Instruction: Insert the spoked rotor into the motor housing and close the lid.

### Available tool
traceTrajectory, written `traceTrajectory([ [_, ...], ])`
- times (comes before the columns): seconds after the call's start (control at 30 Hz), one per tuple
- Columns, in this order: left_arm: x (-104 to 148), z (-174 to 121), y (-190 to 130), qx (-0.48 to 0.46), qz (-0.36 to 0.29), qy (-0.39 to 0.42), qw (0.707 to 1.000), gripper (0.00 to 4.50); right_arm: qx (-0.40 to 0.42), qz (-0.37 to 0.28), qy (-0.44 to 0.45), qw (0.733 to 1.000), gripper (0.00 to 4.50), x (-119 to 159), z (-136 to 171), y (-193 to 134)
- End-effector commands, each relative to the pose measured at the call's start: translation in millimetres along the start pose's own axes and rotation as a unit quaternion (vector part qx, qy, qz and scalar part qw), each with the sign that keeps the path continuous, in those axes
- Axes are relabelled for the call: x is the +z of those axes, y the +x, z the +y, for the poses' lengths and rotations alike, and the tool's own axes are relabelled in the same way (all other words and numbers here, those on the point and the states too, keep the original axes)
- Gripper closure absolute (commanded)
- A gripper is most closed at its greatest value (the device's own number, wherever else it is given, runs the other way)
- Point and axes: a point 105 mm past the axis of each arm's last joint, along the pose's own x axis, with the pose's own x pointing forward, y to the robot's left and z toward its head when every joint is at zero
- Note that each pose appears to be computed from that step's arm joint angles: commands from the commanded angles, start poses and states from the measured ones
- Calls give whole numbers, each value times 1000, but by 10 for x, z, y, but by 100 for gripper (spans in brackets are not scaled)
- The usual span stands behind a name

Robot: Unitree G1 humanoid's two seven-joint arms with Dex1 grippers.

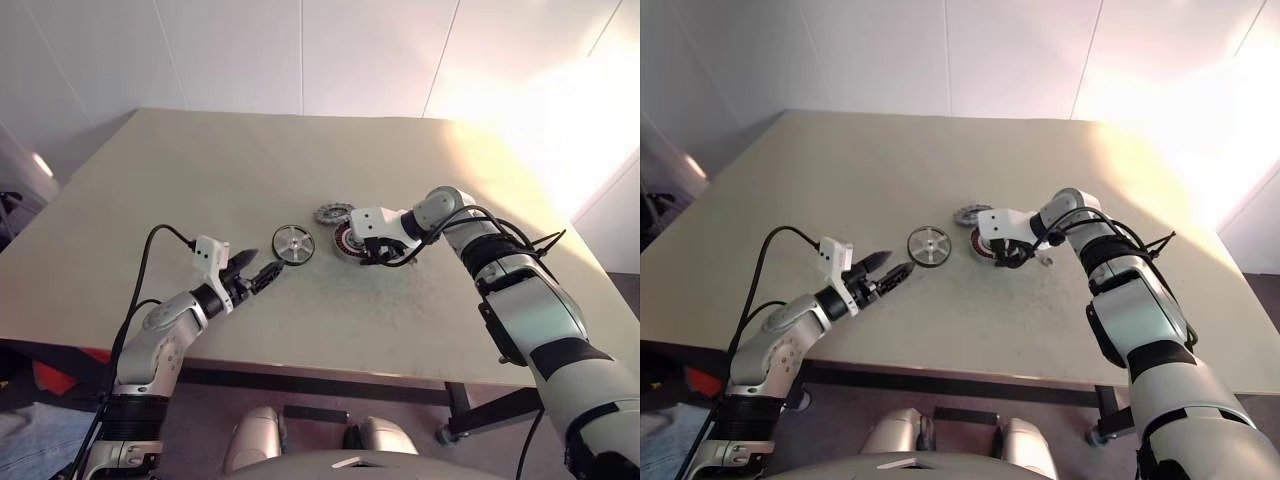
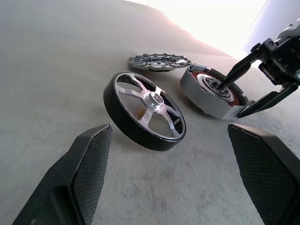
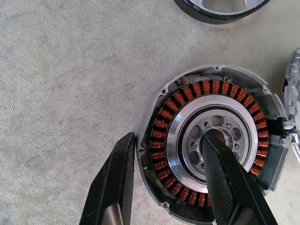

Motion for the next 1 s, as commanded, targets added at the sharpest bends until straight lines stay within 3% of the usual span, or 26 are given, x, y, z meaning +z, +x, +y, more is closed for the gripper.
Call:
traceTrajectory([
  [0.03, 142, 10, 6, 2, -30, 21, 999, 31, 27, 22, 6, 999, 255, -109, 88, -9],
  [0.17, 127, -51, 47, -7, -32, 18, 999, 31, -1, 27, -5, 1000, 255, -144, 30, -115],
  [0.27, 114, -75, 68, -13, -29, 17, 999, 31, -18, -13, -24, 999, 255, -10, -6, -276],
  [0.43, 98, -117, 143, -33, -21, 15, 999, 31, -1, -38, -24, 999, 255, 36, 252, -395],
  [0.7, 110, -148, 209, -50, -15, 17, 999, 31, 25, -66, -22, 997, 255, 276, 652, -341],
  [0.87, 104, -146, 182, -50, -12, 16, 999, 31, 22, -81, -10, 996, 255, 390, 659, -248],
  [1.0, 105, -137, 157, -47, -10, 16, 999, 31, 17, -71, -1, 997, 255, 294, 629, -138],
])
